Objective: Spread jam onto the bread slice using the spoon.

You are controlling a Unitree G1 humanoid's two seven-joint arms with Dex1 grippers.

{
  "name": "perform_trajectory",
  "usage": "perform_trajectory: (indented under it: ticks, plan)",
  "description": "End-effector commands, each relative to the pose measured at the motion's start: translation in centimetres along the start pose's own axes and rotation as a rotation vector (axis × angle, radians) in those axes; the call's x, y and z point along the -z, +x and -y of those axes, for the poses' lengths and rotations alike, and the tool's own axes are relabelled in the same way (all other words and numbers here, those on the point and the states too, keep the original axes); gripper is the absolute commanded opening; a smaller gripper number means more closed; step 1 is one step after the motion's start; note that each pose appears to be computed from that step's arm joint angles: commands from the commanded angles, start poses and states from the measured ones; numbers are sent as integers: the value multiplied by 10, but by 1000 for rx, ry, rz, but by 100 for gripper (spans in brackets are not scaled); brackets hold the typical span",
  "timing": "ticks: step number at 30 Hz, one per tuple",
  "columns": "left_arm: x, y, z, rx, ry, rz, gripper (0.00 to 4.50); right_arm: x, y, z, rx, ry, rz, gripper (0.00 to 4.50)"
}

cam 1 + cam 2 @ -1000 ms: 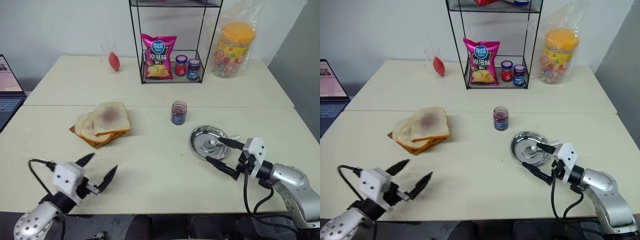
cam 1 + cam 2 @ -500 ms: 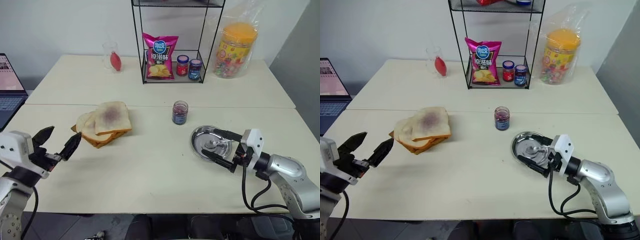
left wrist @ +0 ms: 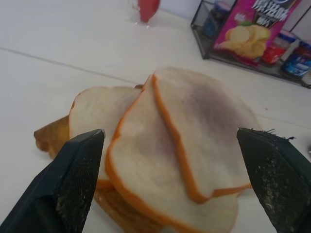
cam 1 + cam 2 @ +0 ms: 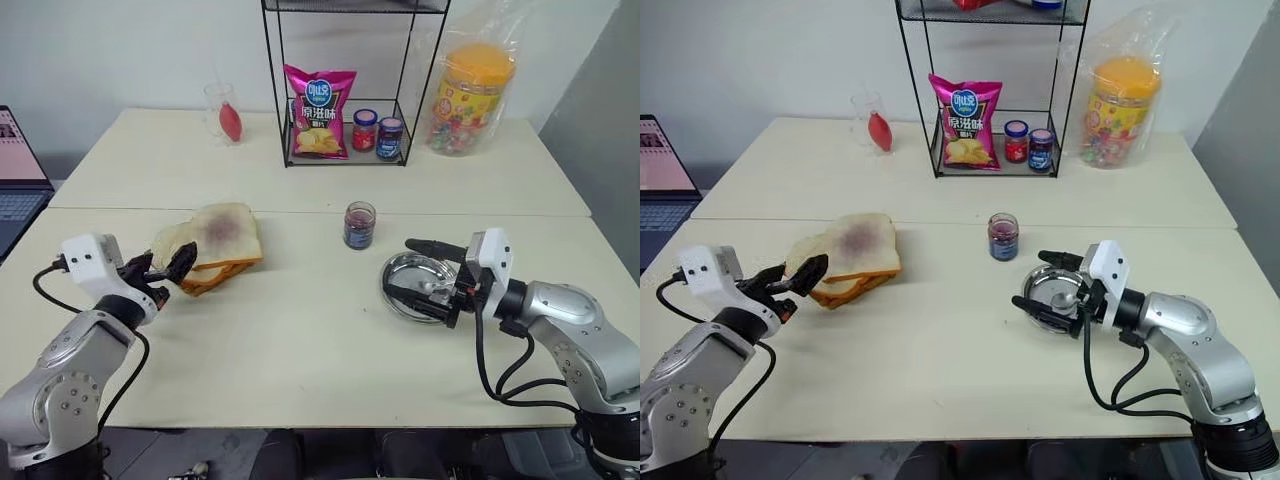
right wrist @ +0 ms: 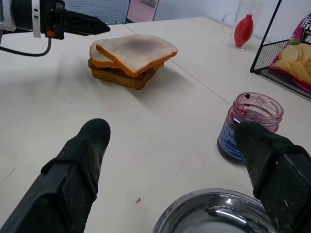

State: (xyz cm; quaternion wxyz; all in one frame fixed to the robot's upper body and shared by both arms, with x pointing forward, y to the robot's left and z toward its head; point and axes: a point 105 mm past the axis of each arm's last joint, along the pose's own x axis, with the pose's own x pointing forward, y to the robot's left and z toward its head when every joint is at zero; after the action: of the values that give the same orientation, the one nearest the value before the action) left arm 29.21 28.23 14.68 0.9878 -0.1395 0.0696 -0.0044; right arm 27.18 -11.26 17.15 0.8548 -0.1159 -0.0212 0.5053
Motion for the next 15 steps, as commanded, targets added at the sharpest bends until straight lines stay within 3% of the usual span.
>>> perform_trajectory:
  ticks: [1, 8, 12, 15]
  plan:
    - [-6, 3, 12, 46, 12, -15, 450, -5, 0, -2, -11, -24, 21, 444]
    - [-31, -1, 9, 19, 198, 104, 450, 2, -5, -9, -34, -6, 8, 444]
    - [-30, -3, -3, -61, 255, 144, 450, 5, -6, -12, -40, 1, 1, 444]
    - [-25, 4, 12, -6, 249, 132, 450, 3, -3, -11, -40, -1, 10, 444]
